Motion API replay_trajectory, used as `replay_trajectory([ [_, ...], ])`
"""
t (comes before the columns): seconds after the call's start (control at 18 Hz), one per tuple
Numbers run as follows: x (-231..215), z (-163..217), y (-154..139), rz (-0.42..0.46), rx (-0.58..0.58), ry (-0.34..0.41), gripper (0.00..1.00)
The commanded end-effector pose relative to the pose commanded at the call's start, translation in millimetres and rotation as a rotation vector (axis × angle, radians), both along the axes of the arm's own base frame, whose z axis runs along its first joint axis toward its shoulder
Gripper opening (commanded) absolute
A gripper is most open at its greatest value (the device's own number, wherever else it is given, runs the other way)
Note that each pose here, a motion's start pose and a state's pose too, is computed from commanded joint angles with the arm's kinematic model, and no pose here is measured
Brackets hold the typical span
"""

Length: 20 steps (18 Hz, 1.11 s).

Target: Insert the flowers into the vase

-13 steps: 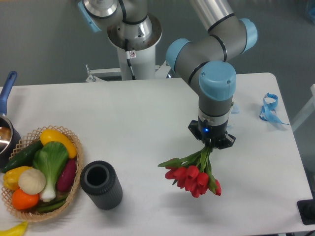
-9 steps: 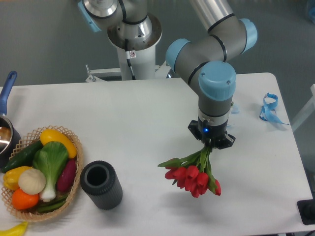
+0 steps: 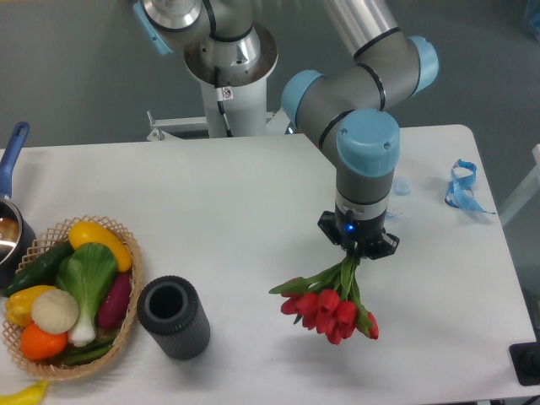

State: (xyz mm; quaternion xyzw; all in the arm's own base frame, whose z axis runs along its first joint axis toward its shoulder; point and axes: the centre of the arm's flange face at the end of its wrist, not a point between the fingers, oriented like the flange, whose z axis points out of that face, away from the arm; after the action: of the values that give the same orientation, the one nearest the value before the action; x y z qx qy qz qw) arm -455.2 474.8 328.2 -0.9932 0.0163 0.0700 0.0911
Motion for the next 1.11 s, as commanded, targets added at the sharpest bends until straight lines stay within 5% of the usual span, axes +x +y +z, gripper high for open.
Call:
replay_trajectory([
  [0.33, 14.6, 22.8, 25.7, -0.063, 0.220, -0.005, 0.04],
  [0.72, 42.4, 58.0, 55.8, -0.140, 0.560, -0.220, 0.04],
  [1.11, 72.8, 100.9, 83.5, -0.245, 0.653, -0.191, 0.04],
])
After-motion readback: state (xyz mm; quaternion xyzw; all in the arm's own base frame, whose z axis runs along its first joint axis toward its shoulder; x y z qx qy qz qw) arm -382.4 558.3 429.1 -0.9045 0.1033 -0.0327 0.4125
